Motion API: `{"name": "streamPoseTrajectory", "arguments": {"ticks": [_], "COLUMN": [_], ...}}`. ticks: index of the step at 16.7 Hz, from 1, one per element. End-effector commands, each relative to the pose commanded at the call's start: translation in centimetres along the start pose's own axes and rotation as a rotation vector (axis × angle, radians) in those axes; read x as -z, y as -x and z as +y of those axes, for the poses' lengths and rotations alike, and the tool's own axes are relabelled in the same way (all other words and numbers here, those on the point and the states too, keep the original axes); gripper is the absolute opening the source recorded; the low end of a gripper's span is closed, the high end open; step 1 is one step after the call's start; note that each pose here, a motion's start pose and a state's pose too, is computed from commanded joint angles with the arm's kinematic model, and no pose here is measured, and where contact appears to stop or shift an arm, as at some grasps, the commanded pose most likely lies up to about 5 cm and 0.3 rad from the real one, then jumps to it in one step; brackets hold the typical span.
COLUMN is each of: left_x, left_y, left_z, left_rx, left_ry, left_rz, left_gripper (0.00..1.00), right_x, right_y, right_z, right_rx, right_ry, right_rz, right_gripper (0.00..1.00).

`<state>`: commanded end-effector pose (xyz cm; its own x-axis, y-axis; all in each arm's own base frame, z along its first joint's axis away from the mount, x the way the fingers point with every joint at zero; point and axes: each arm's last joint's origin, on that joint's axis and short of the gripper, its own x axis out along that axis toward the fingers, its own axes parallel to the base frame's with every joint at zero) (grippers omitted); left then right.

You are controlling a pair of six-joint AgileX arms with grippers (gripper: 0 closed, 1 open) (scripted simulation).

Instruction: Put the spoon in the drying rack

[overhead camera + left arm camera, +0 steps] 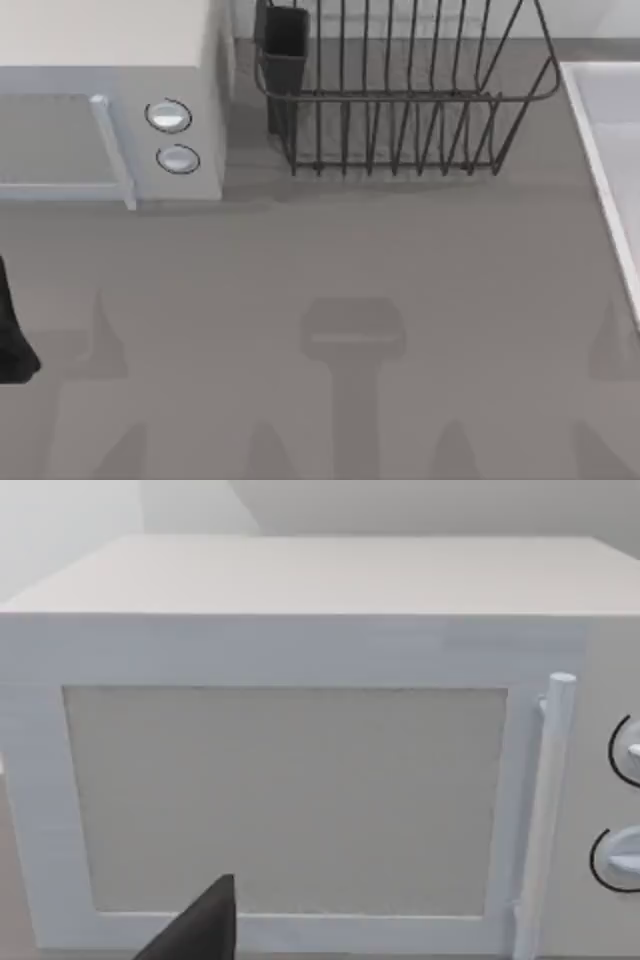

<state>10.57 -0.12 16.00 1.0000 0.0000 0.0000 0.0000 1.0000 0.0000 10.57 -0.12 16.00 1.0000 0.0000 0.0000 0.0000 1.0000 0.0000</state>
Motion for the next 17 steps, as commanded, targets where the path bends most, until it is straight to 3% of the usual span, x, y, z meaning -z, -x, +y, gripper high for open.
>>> {"name": "streamPoseTrajectory", "arguments": {"ticks": [5,8,11,14,17], "left_x": [0.0,0.0,0.0,0.0,0.0], "left_y": [0.0,0.0,0.0,0.0,0.0], "left_z": [0.0,0.0,0.0,0.0,0.0], "left_rx": [0.0,0.0,0.0,0.0,0.0], "left_ry": [0.0,0.0,0.0,0.0,0.0], "left_rz": [0.0,0.0,0.0,0.0,0.0], "left_gripper": [1.0,1.0,1.0,1.0,1.0], "right_x": [-0.7,-2.1,-3.5,-4.2,-4.3], "right_y": [-0.1,-0.6,-1.7,-3.5,-5.3], "right_z": [-0.3,-1.1,-2.3,-4.1,-6.6], "right_rx": [0.03,0.076,0.082,-0.008,-0.205], "right_ry": [0.062,0.211,0.426,0.649,0.81], "right_rz": [0.058,0.209,0.452,0.754,1.038], "right_gripper": [1.0,1.0,1.0,1.0,1.0]}}
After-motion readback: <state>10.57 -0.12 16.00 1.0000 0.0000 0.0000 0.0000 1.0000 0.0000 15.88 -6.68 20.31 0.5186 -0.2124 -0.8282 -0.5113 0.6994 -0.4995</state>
